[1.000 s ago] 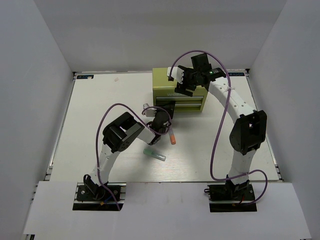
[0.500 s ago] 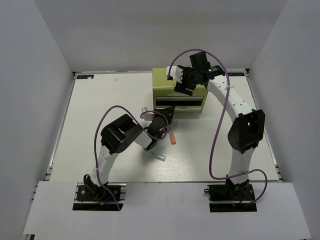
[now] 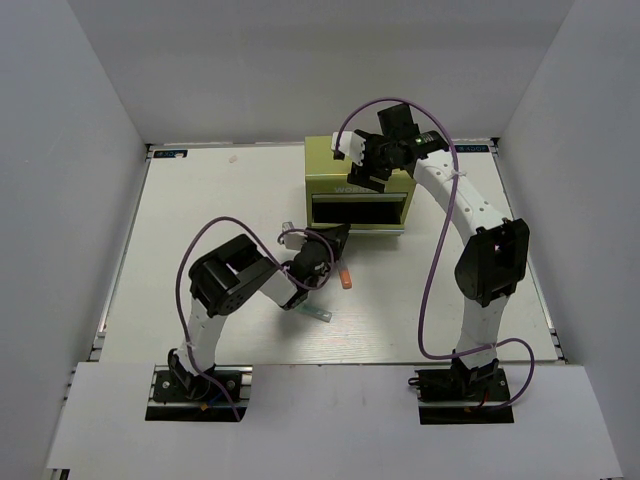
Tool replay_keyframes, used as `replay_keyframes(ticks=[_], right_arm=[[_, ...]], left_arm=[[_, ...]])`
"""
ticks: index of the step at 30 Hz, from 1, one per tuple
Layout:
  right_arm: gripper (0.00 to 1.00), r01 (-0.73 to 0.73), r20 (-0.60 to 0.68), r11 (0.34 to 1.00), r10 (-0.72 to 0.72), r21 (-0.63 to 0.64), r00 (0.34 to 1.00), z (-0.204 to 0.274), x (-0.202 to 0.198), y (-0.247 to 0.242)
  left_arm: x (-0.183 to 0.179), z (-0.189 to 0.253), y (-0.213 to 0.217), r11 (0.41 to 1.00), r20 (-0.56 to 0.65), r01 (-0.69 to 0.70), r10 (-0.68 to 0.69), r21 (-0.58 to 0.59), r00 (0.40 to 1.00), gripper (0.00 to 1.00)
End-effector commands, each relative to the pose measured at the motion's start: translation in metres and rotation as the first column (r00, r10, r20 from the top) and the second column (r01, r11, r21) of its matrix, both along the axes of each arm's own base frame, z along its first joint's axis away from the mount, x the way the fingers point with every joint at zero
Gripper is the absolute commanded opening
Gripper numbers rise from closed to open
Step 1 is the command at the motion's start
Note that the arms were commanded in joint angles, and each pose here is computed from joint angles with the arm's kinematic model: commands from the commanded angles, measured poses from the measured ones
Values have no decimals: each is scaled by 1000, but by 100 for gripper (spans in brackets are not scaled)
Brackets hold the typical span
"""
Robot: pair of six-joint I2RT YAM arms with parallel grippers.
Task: Sort the stationery into containers
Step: Open the drawer in the storage box, then pick up the pen from the center of the board.
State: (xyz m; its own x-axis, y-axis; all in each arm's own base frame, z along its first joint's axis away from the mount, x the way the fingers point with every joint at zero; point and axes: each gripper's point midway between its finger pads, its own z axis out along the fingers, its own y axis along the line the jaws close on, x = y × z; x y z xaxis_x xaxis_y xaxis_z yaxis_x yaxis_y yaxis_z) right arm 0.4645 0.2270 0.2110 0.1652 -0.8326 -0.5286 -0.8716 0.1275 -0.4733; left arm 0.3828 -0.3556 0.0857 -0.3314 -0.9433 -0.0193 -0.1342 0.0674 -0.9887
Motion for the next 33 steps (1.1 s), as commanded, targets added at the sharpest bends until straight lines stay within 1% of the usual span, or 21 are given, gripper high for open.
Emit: replay_keyframes(ticks=[1, 3, 4, 6, 7, 8, 11, 13, 14, 15, 19, 21, 22, 26, 27, 28, 29, 30, 31, 32, 33], right_arm=[[79, 146, -87, 984, -155, -102, 984, -48, 12, -38], [79, 145, -89, 984, -154, -105, 984, -48, 9, -37], [79, 142, -95, 984, -152, -104, 984, -50, 8, -36], [79, 146, -99, 984, -155, -100, 983, -49, 7, -37], [81, 146, -96, 985, -155, -93, 983, -47, 7, -36], [81, 142, -99, 986, -151, -91, 984, -47, 6, -35], [81, 140, -99, 987, -148, -83, 984, -43, 2, -34], [82, 132, -102, 988, -139, -75, 985, -41, -3, -33], [82, 131, -99, 989, -137, -69, 986, -38, -4, -34], [82, 129, -102, 989, -136, -66, 985, -37, -7, -35], [82, 121, -83, 992, -124, -41, 989, -23, -18, -36], [82, 118, -82, 992, -121, -41, 989, -25, -23, -39], [82, 115, -61, 993, -117, -35, 991, -17, -27, -41], [82, 110, -28, 994, -111, -25, 993, -7, -42, -46], [82, 109, -28, 994, -109, -15, 994, -5, -43, -47], [82, 104, -32, 995, -104, -5, 994, -4, -48, -46], [82, 92, -33, 996, -92, 21, 995, 2, -60, -46], [82, 85, -39, 996, -83, 36, 996, 4, -66, -44], [77, 52, -73, 996, -47, 69, 996, -3, -77, -39], [73, 51, -85, 994, -43, 98, 995, 1, -94, -38], [68, 41, -132, 994, -27, 103, 991, -12, -109, -38]], left_arm=[[-3, -9, 16, 994, -33, -23, 27, 107, 999, 26], [-4, -4, 14, 995, -27, -14, 16, 96, 999, 35], [-4, 2, 14, 996, -20, -14, 16, 88, 1000, 50], [-4, 3, 15, 996, -25, -14, 16, 94, 1000, 65], [-5, 8, 13, 996, -21, -5, 7, 85, 1000, 77], [-6, 4, 14, 995, -26, -3, 6, 103, 1000, 81], [-9, 18, 13, 993, 4, 20, -20, 116, 1000, 90], [-10, 22, 14, 992, 14, 21, -23, 123, 1000, 90], [-12, 30, 13, 992, 28, 33, -37, 121, 999, 93], [-13, 35, 11, 993, 34, 43, -47, 112, 998, 93], [-21, 47, 11, 986, 31, 84, -89, 142, 996, 94], [-28, 56, 11, 982, 14, 111, -114, 151, 993, 94], [-34, 55, 11, 978, -1, 138, -140, 156, 990, 94], [-56, 58, 20, 950, -80, 212, -199, 229, 977, 94], [-66, 45, 27, 930, -137, 241, -209, 279, 968, 93], [-71, 61, 33, 925, -123, 243, -216, 293, 969, 93], [-78, 60, 38, 915, -152, 260, -222, 307, 963, 91], [-92, 36, 53, 882, -260, 291, -202, 371, 944, 88], [-97, 31, 64, 865, -303, 304, -189, 398, 934, 84], [-102, 39, 73, 858, -322, 301, -171, 417, 931, 81], [-114, 18, 96, 816, -416, 321, -110, 481, 903, 78]])
